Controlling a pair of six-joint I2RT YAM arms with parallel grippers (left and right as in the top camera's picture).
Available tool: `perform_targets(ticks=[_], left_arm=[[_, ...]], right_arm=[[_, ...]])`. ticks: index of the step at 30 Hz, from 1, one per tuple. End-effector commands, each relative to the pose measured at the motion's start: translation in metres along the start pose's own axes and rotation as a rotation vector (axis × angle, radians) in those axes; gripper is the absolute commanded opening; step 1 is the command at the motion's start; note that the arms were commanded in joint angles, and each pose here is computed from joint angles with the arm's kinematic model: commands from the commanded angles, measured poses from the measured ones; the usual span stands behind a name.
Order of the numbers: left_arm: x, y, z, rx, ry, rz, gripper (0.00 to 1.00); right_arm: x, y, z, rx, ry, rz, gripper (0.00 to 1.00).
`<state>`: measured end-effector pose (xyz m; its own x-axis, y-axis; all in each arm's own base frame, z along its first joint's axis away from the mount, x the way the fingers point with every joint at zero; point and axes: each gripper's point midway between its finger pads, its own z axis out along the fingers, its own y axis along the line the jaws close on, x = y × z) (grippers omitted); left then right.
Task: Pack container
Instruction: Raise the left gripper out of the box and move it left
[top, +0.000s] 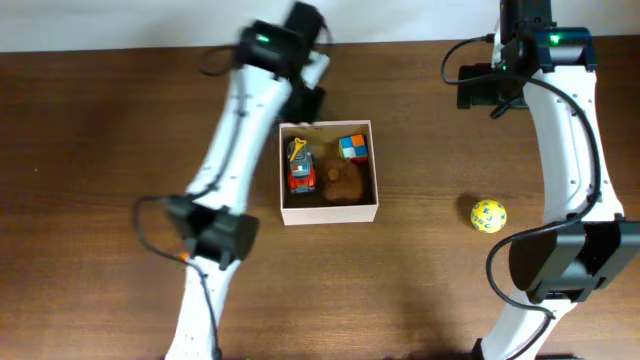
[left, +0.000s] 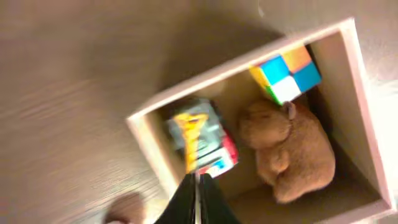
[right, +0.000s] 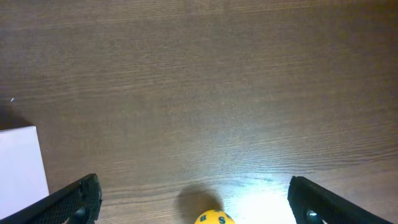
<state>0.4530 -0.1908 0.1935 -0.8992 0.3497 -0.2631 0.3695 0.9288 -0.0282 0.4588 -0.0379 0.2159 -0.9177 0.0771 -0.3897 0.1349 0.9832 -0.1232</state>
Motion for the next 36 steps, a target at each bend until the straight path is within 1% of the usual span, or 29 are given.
perform_targets(ticks=[1,4,5,7,8,10,13,15,16,17,18,19,22,25,30,36], left_arm=[[-0.001,0.03,-0.108,-0.017,-0.233,-0.05,0.1],[0.013,0.046,-0.173,-0.037,-0.372,-0.099,0.31],[0.019,0.049,-0.193,-0.045,-0.413,-0.106,0.36],[0.034,0.058,-0.232,-0.094,-0.498,-0.125,0.52],[0.041,0.061,-0.245,-0.123,-0.525,-0.125,0.62],[0.054,0.066,-0.271,-0.182,-0.576,-0.09,0.73],[0.066,0.074,-0.286,-0.248,-0.597,-0.103,0.82],[0.067,0.074,-0.28,-0.254,-0.566,-0.058,0.87],[0.068,0.073,-0.274,-0.25,-0.544,-0.034,0.95],[0.068,0.074,-0.265,-0.252,-0.51,-0.033,0.99],[0.069,0.077,-0.255,-0.262,-0.473,-0.035,1.0],[0.071,0.08,-0.244,-0.275,-0.432,-0.038,0.99],[0.08,0.1,-0.209,-0.361,-0.293,-0.108,0.99],[0.082,0.11,-0.175,-0.395,-0.21,-0.162,0.99],[0.083,0.11,-0.118,-0.371,-0.119,-0.195,0.99],[0.101,0.105,-0.058,-0.266,-0.002,-0.177,0.99]], right_arm=[[-0.005,-0.004,-0.006,0.012,-0.023,0.013,0.99],[-0.005,-0.004,-0.006,0.012,-0.023,0.013,0.99],[-0.005,-0.004,-0.006,0.012,-0.023,0.013,0.99],[-0.005,-0.004,-0.006,0.012,-0.023,0.013,0.99],[-0.005,-0.004,-0.006,0.012,-0.023,0.013,0.99],[-0.005,-0.004,-0.006,0.012,-0.023,0.013,0.99],[-0.005,-0.004,-0.006,0.012,-0.023,0.013,0.99],[-0.005,-0.004,-0.006,0.012,-0.023,0.013,0.99],[-0.005,-0.004,-0.006,0.012,-0.023,0.013,0.99],[-0.005,-0.004,-0.006,0.012,-0.023,0.013,0.99],[-0.005,-0.004,-0.006,0.012,-0.023,0.013,1.0],[-0.005,-0.004,-0.006,0.012,-0.023,0.013,0.99],[-0.005,-0.004,-0.006,0.012,-0.023,0.013,0.99],[-0.005,-0.004,-0.006,0.012,-0.023,0.013,0.99],[-0.005,-0.004,-0.006,0.012,-0.023,0.013,0.99],[-0.005,-0.004,-0.006,0.012,-0.023,0.013,0.99]])
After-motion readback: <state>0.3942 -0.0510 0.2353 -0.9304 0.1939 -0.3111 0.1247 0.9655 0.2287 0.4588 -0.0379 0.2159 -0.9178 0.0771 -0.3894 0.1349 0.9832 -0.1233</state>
